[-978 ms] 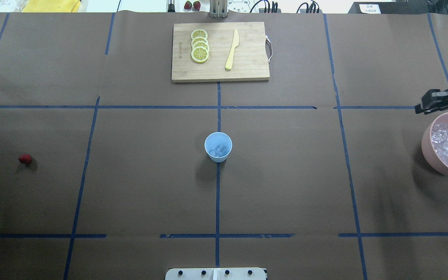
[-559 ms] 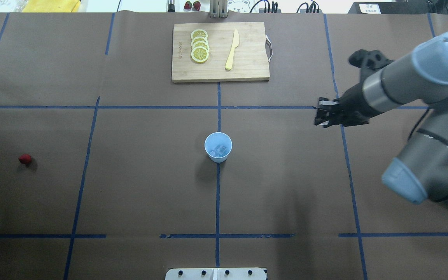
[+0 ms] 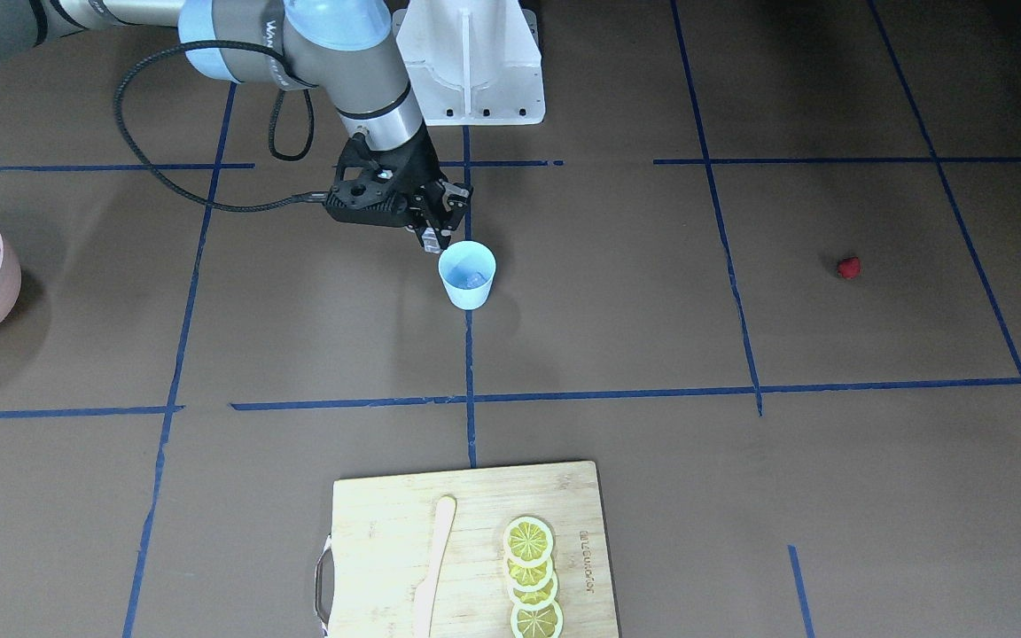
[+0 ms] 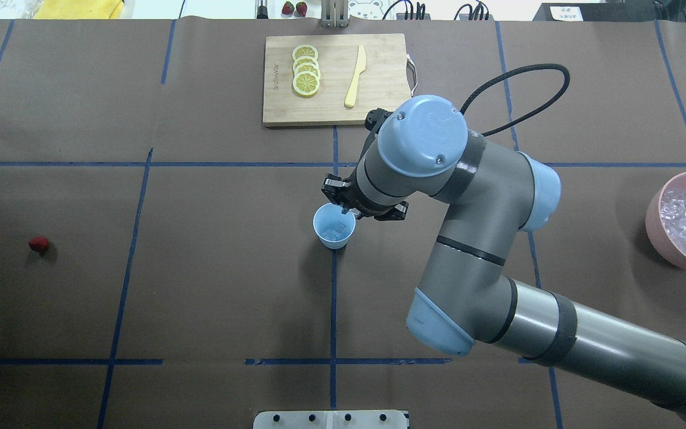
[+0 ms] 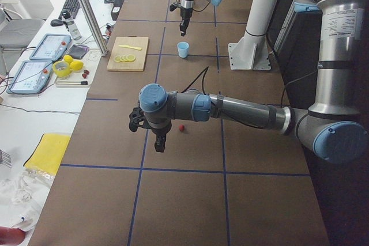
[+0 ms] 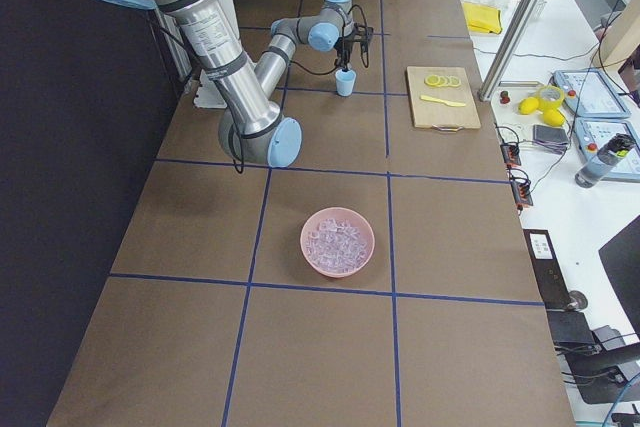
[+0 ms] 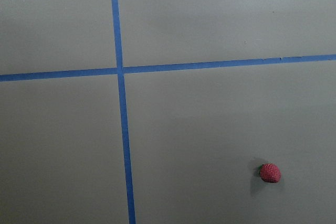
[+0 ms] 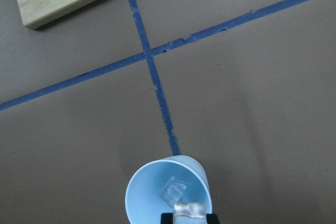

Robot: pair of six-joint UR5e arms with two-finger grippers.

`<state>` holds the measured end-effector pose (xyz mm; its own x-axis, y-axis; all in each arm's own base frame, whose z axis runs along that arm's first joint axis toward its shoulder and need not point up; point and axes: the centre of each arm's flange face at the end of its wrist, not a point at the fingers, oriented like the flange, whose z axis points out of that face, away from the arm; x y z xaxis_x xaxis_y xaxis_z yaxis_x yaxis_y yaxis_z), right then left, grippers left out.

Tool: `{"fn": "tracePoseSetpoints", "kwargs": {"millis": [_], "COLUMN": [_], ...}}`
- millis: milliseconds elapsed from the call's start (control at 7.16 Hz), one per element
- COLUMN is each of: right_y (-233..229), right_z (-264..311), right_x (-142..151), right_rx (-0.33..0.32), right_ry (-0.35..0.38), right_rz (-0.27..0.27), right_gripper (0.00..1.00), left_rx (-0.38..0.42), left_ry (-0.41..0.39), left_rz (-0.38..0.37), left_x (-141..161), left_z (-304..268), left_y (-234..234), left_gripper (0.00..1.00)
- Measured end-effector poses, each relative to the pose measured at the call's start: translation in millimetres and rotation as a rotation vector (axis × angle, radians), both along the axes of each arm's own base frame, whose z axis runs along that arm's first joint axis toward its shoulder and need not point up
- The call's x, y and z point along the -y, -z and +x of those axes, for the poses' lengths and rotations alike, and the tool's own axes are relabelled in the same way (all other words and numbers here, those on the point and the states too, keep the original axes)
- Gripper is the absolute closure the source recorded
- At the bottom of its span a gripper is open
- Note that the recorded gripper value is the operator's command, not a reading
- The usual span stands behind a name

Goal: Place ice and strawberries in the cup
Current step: 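Carry the ice cube with the right gripper and drop it into the cup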

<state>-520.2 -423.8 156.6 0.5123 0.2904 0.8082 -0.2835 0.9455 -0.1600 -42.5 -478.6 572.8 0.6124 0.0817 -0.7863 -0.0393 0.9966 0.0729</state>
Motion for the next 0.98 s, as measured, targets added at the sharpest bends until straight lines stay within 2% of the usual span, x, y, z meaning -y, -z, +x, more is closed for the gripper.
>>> {"fn": "tracePoseSetpoints", "kwargs": {"millis": [140, 419, 838, 978], "right_y": [-0.1, -1.3, -3.0, -1.3], "right_z": [-13.4, -25.6, -34.2, -34.4], "right_x": [1.4, 1.9, -2.9, -3.9], "right_rx": [-0.011, -0.024, -0.036, -0.034], "right_ry": [-0.007, -0.007, -0.005, -0.007], "right_rz": [-0.001, -0.002, 0.008, 0.014], "right_gripper": [0.87, 0.24, 0.22, 0.02], "left_rx": [0.0, -0.001, -0.002, -0.002], "left_ry": [0.0, 0.0, 0.0, 0.0], "left_rz": [0.0, 0.0, 0.002, 0.001], "left_x": [-0.1, -0.2, -0.1, -0.2], "left_z": [0.0, 0.1, 0.1, 0.1], "left_y": [0.3, 0.7, 1.2, 1.1], "left_gripper": [0.0, 0.0, 0.0, 0.0]}}
